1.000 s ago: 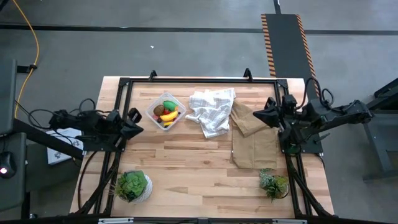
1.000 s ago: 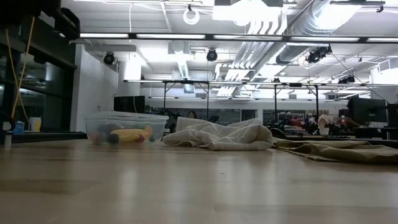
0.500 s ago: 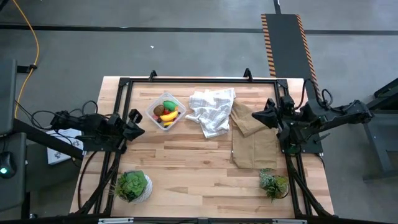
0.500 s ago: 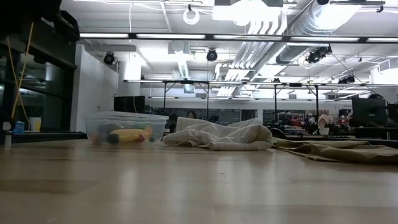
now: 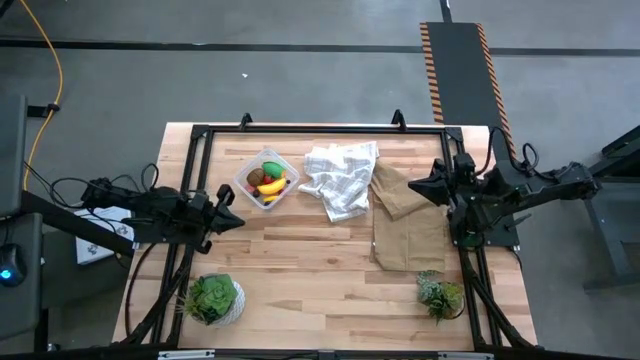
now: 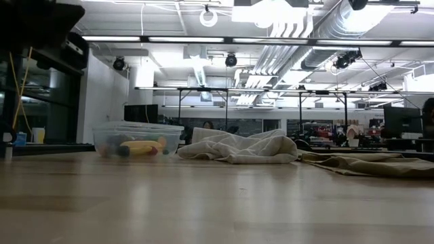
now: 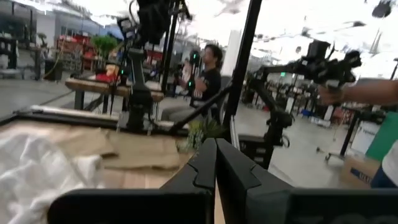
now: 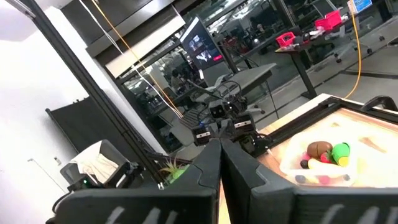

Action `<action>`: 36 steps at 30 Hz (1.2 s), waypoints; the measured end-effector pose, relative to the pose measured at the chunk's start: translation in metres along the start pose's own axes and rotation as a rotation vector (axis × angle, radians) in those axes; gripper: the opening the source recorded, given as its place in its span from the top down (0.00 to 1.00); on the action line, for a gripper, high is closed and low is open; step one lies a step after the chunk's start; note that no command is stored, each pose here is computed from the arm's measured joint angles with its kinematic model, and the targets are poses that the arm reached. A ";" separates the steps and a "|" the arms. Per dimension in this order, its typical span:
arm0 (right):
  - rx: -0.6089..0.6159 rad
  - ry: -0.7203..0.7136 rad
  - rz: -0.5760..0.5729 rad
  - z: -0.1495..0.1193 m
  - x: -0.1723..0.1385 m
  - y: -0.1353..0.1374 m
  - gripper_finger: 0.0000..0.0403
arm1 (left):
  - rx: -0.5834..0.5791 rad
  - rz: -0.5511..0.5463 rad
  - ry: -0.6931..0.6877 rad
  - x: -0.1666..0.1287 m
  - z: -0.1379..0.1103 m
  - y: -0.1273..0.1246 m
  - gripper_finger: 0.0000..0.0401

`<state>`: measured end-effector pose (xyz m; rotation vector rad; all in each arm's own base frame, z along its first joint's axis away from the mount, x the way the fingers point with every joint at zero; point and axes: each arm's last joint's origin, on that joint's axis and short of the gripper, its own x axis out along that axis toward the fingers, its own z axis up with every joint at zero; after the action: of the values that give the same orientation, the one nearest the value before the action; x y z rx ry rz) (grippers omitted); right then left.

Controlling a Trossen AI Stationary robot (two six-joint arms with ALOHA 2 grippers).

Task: Pick and placing Produce into tupperware
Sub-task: Return to Home Position

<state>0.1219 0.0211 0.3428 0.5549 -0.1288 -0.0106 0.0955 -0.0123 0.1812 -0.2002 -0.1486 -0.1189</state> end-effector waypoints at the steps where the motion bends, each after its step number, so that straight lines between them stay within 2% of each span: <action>1: 0.000 0.001 0.000 0.000 -0.001 0.000 1.00 | 0.001 0.003 0.014 0.000 -0.001 0.000 1.00; 11: -0.006 0.018 -0.009 -0.001 -0.003 -0.001 1.00 | -0.002 -0.018 0.151 -0.001 -0.014 0.001 1.00; 17: -0.010 0.023 0.000 -0.001 -0.003 -0.001 1.00 | 0.034 -0.017 0.154 -0.001 -0.014 0.001 1.00; 22: -0.002 0.017 0.053 0.002 -0.009 0.000 1.00 | 0.036 -0.011 0.153 -0.001 -0.014 0.002 1.00; 31: -0.091 -0.154 0.176 0.026 -0.050 0.002 1.00 | 0.027 -0.014 0.154 -0.001 -0.014 0.002 0.99; 36: -0.223 -0.294 0.222 0.039 -0.078 0.000 1.00 | 0.027 -0.014 0.154 -0.001 -0.014 0.002 1.00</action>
<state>0.0392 0.0042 0.3665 0.3109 -0.4692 0.1085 0.0968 -0.0136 0.1671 -0.1626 0.0013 -0.1455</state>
